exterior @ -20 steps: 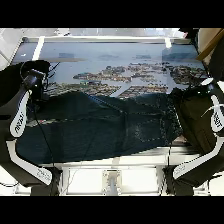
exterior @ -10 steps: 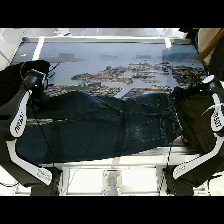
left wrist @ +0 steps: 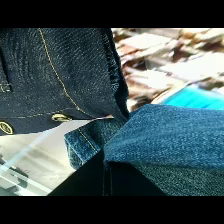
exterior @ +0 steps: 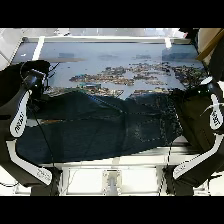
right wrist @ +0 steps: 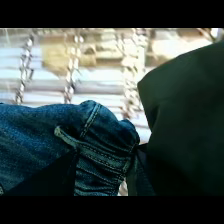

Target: Fold the clothes and pants, and hang the long-sleeved shirts on hangers.

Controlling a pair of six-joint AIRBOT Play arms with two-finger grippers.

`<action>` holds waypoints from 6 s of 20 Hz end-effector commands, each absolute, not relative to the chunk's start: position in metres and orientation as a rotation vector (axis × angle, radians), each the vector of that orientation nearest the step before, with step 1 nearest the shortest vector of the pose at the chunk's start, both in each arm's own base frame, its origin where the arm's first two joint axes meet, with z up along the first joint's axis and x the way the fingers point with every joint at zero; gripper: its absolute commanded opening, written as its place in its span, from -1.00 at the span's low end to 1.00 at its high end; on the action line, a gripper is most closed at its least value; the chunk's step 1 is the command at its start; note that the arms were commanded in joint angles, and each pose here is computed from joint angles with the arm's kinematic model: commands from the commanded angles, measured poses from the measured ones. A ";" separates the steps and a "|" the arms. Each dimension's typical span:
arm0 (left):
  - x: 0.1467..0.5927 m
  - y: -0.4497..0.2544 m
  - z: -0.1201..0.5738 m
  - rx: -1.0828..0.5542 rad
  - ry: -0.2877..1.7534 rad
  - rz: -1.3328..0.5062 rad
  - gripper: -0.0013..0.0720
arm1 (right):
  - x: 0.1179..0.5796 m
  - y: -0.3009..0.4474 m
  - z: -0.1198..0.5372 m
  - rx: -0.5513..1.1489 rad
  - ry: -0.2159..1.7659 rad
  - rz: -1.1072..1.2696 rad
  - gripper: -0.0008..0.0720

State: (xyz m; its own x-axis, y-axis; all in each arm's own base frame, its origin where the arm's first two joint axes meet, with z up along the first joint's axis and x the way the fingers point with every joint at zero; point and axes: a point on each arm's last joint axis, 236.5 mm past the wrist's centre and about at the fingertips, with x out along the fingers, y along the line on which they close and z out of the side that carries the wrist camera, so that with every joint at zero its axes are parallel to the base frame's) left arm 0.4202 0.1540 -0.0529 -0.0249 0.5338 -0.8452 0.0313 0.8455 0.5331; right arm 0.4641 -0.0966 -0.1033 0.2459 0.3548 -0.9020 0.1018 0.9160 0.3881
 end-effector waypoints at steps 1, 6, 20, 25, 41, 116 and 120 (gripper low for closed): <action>0.421 0.154 -0.053 0.462 1.557 0.424 -0.93 | 0.468 -0.099 -0.104 0.421 1.306 0.171 0.11; 0.420 0.151 -0.054 0.450 1.559 0.418 -0.93 | 0.478 -0.102 -0.102 0.422 1.266 0.153 -0.68; 0.429 0.195 0.027 0.473 1.421 0.429 -0.93 | 0.497 -0.126 -0.030 0.333 1.102 0.041 -0.85; 0.451 0.203 0.002 0.554 1.402 0.350 -0.93 | 0.507 -0.134 -0.029 0.390 1.062 -0.039 -0.85; 0.463 0.265 0.086 0.374 1.115 0.789 0.95 | 0.525 -0.115 0.007 0.506 0.960 -0.102 0.23; 0.301 0.232 0.019 -0.779 0.799 0.402 -0.93 | 0.256 -0.051 -0.104 0.801 1.348 0.059 -0.19; 0.287 0.236 0.021 -0.699 0.888 0.411 -0.93 | 0.249 -0.043 -0.075 0.783 1.382 0.171 -0.85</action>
State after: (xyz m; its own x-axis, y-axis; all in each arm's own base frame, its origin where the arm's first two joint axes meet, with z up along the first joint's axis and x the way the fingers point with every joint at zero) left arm 0.2982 0.2330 0.0210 0.6275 0.0387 -0.7777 -0.5883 0.6778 -0.4409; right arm 0.2534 -0.0509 -0.0915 0.2510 0.4985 -0.8298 0.3854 0.7349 0.5580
